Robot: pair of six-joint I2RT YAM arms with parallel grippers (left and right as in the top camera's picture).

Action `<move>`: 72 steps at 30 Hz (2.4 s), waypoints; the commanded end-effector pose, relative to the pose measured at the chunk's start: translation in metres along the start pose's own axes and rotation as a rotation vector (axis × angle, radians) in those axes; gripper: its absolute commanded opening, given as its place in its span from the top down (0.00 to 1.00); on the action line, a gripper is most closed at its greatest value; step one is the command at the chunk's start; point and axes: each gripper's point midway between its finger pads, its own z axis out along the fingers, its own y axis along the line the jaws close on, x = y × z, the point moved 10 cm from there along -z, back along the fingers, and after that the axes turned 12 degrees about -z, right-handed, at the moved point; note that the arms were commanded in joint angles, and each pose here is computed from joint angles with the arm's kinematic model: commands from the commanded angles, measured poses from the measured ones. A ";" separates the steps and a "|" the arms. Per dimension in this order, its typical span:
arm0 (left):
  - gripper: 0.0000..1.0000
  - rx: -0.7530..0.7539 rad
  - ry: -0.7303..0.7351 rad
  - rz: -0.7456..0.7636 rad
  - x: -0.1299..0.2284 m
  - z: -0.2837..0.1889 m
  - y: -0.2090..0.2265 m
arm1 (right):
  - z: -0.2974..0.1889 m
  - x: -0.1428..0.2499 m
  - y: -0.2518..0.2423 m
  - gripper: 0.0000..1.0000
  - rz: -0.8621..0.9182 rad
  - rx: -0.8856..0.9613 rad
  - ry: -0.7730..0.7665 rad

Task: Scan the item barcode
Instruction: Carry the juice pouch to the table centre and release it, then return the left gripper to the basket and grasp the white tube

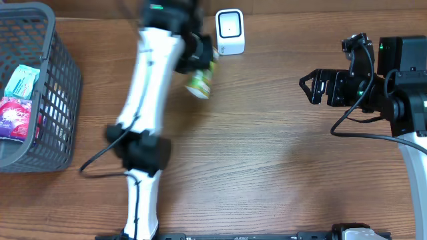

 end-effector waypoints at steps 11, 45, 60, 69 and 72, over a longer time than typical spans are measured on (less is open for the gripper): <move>0.87 -0.058 0.179 -0.086 0.029 0.128 -0.049 | -0.007 -0.004 0.004 0.00 -0.012 -0.007 -0.020; 0.19 -0.038 -0.835 -0.624 0.012 -0.283 0.288 | -0.007 -0.002 0.004 0.00 -0.008 -0.008 -0.011; 0.16 -0.186 -0.412 -0.778 -0.060 -0.154 0.426 | -0.007 -0.003 0.004 0.00 -0.008 -0.008 -0.012; 0.19 -0.155 -0.195 -0.760 -0.084 -0.079 0.451 | -0.007 -0.002 0.004 0.00 -0.008 -0.008 -0.010; 0.21 -0.107 -0.120 -0.722 -0.090 -0.054 0.452 | -0.007 -0.002 0.004 0.00 -0.008 -0.008 -0.011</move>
